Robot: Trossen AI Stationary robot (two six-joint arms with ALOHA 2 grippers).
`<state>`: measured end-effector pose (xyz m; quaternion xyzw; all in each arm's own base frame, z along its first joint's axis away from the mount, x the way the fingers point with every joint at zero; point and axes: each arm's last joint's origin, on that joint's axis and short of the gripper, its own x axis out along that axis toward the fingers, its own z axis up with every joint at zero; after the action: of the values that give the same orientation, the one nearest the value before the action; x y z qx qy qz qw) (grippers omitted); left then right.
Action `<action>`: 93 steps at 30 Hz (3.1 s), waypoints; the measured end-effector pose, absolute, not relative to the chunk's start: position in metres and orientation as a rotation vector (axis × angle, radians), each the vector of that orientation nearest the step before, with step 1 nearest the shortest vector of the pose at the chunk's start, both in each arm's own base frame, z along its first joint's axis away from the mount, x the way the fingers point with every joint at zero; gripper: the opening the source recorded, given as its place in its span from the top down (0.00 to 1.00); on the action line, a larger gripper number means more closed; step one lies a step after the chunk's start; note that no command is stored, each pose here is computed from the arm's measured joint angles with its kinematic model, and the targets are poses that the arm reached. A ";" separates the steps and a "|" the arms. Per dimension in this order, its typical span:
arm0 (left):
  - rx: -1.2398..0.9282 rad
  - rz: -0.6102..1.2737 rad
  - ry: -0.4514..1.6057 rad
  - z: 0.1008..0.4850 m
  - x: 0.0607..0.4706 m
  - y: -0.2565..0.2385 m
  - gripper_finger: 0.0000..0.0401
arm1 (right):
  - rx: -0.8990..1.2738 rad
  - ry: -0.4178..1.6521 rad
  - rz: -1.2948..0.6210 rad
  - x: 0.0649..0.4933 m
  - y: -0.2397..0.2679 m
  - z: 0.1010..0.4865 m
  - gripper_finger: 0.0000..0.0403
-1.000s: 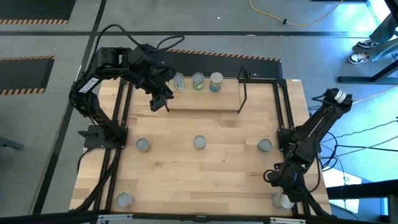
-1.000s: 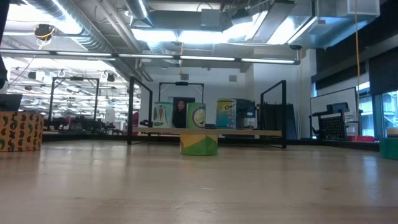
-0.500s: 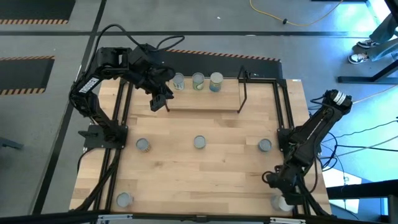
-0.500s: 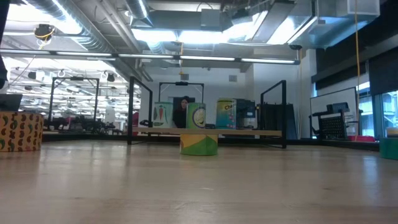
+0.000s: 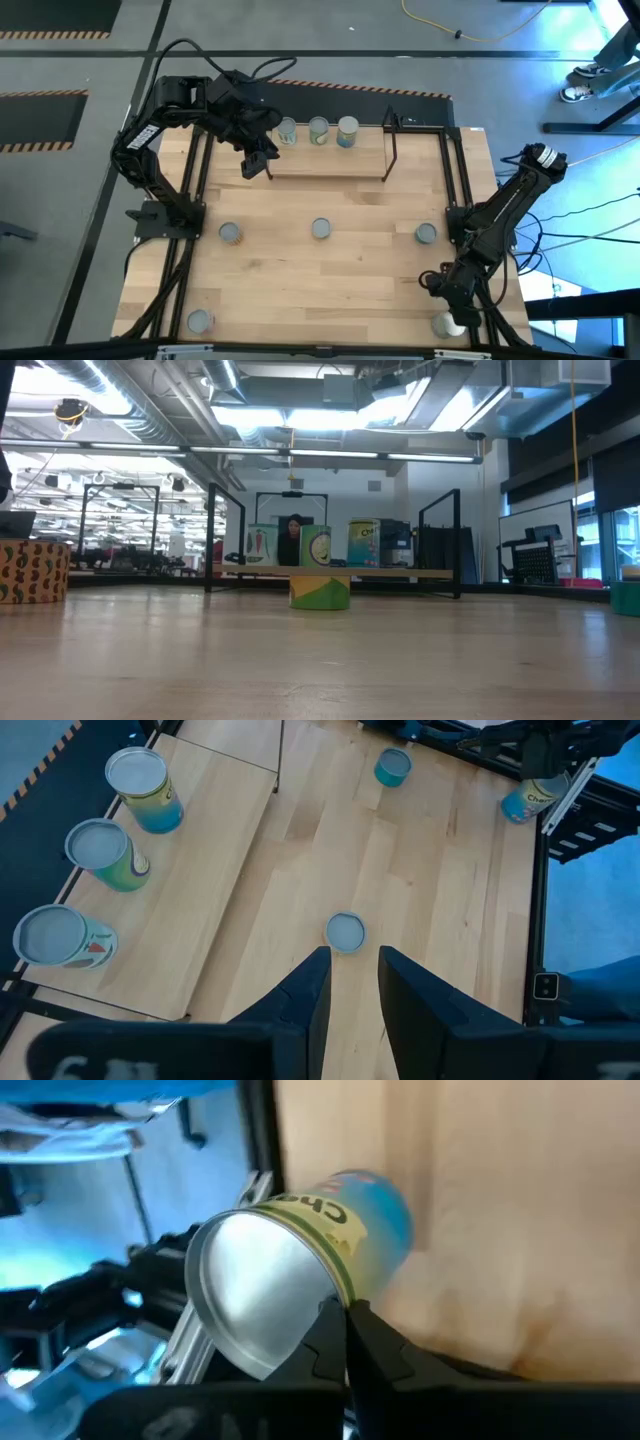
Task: Pick and place cans onto a shelf
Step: Put the light blue can on the shelf aligned with the other light blue can
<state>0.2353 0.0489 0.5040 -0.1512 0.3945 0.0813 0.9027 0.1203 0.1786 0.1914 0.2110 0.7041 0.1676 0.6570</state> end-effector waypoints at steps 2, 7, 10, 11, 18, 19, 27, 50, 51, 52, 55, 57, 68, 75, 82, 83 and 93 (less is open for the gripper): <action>-0.313 0.168 0.816 0.504 0.235 0.049 0.80 | 0.474 1.578 0.350 0.123 0.176 0.196 1.00; -0.311 0.168 0.816 0.504 0.235 0.049 0.80 | 0.429 1.558 0.236 0.127 0.170 0.213 1.00; -0.299 0.162 0.817 0.504 0.235 0.049 0.80 | 0.430 1.546 0.182 0.132 0.167 0.226 1.00; -0.291 0.159 0.818 0.504 0.235 0.049 0.80 | 0.434 1.545 0.173 0.133 0.166 0.231 1.00; -0.255 0.144 0.820 0.504 0.235 0.049 0.80 | 0.488 1.522 0.141 0.145 0.160 0.263 1.00; -0.255 0.144 0.820 0.504 0.235 0.049 0.80 | 0.493 1.516 0.134 0.147 0.159 0.267 1.00; -0.251 0.152 0.820 0.504 0.235 0.049 0.80 | 0.496 1.446 0.015 0.152 0.141 0.318 1.00; -0.218 0.223 0.822 0.504 0.235 0.051 0.80 | 0.350 1.262 -0.331 0.227 0.031 0.393 1.00; -0.218 0.224 0.822 0.504 0.235 0.051 0.80 | 0.341 1.246 -0.351 0.231 0.025 0.396 1.00; -0.218 0.223 0.822 0.504 0.235 0.051 0.80 | 0.336 1.224 -0.376 0.235 0.018 0.400 1.00; -0.218 0.223 0.822 0.504 0.235 0.051 0.80 | 0.330 1.181 -0.399 0.244 -0.001 0.412 1.00; -0.218 0.224 0.822 0.504 0.235 0.051 0.80 | 0.328 1.163 -0.402 0.249 -0.015 0.418 1.00; -0.219 0.224 0.822 0.504 0.235 0.051 0.80 | 0.222 1.182 -0.455 0.275 -0.102 0.418 1.00; -0.219 0.225 0.822 0.504 0.235 0.052 0.80 | 0.287 1.197 -0.443 0.276 -0.151 0.404 1.00; -0.220 0.225 0.822 0.504 0.235 0.052 0.80 | 0.359 1.250 -0.452 0.277 -0.191 0.381 1.00; -0.220 0.225 0.822 0.504 0.235 0.052 0.80 | 0.362 1.263 -0.452 0.278 -0.197 0.377 1.00; -0.223 0.227 0.822 0.504 0.235 0.052 0.80 | 0.431 1.278 -0.401 0.276 -0.245 0.347 1.00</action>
<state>0.2349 0.0516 0.5037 -0.1081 0.3978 0.1096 0.9045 0.2758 -0.2446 0.3466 0.1983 0.5876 -0.1844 0.7625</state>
